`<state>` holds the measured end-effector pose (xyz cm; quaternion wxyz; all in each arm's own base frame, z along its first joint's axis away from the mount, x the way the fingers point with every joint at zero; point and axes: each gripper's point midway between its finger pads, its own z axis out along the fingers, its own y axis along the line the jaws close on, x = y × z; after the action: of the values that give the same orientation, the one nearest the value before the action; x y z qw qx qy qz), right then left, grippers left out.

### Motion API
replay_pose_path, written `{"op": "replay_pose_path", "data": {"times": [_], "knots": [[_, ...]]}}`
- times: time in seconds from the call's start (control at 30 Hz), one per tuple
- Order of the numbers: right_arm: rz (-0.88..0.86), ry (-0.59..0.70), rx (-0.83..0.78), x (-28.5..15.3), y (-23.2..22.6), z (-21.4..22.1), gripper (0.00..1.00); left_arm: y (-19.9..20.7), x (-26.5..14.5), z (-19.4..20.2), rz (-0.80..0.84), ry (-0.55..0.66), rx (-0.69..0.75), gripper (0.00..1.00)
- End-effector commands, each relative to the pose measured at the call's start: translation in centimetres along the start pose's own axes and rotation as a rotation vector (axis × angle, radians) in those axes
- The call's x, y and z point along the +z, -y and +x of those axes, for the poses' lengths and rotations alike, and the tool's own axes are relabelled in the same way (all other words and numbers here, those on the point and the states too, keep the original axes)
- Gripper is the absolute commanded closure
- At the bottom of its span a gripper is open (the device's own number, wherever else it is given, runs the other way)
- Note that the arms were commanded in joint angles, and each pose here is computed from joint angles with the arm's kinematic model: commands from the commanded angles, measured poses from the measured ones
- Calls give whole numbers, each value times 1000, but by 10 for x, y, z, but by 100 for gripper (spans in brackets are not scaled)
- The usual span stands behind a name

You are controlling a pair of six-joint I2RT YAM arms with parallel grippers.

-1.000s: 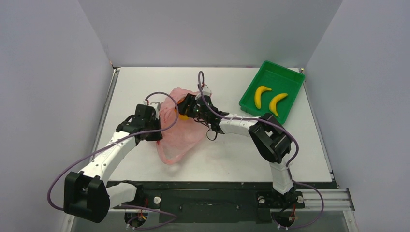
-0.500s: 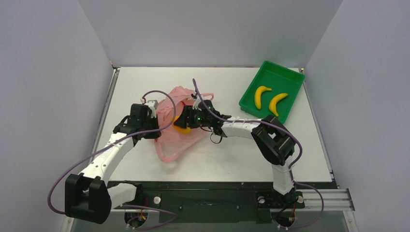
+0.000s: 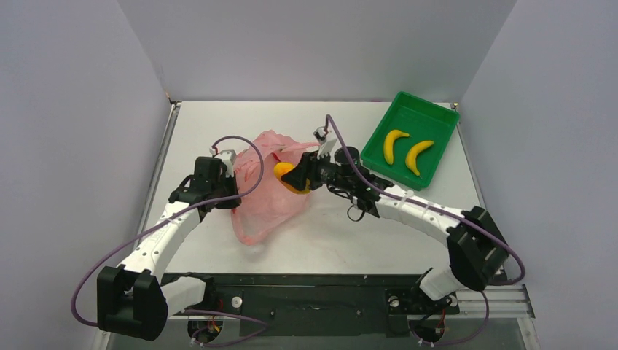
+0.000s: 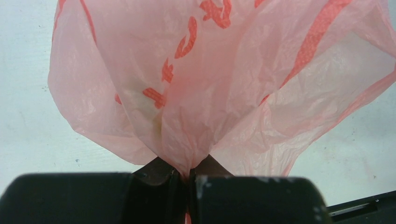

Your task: Take the fake fruits out of the plastic bag

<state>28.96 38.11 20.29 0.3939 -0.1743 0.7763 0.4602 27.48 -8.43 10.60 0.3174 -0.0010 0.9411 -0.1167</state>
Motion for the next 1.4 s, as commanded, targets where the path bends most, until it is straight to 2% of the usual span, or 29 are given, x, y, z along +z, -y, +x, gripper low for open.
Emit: {"op": "replay_pose_path", "data": {"times": [0.0, 0.07, 0.23, 0.37, 0.47, 0.53, 0.67, 0.83, 0.93, 1.07, 1.13, 1.23, 1.37], "knots": [[77, 192, -120, -41, 2, -40, 100, 4, -1, -14, 25, 45, 16, 100], [172, 274, -120, -59, 18, -53, 100, 4, -2, -14, 26, 45, 15, 100], [594, 482, 14, -117, 102, -82, 100, 6, -4, -15, 32, 54, 17, 100], [795, 561, 170, -156, 169, -89, 100, 7, -5, -14, 40, 53, 18, 100], [928, 582, 227, -181, 214, -91, 100, 7, -5, -14, 42, 52, 19, 100], [1016, 554, 245, -190, 239, -91, 100, 8, -5, -15, 43, 54, 20, 100], [1178, 419, 268, -200, 290, -82, 100, 7, -6, -15, 42, 56, 18, 100], [1289, 276, 252, -202, 341, -87, 100, 7, -5, -15, 40, 55, 18, 100], [1335, 179, 229, -208, 359, -91, 97, 7, -4, -14, 39, 54, 16, 100], [1371, 94, 207, -212, 377, -86, 84, 7, -2, -13, 37, 44, 14, 100], [1393, 59, 196, -215, 384, -84, 76, 7, -1, -12, 37, 40, 13, 100], [1407, 20, 185, -217, 391, -81, 59, 7, -1, -12, 40, 38, 13, 100], [1414, -6, 166, -216, 394, -82, 45, 7, 0, -12, 38, 36, 13, 100]]}}
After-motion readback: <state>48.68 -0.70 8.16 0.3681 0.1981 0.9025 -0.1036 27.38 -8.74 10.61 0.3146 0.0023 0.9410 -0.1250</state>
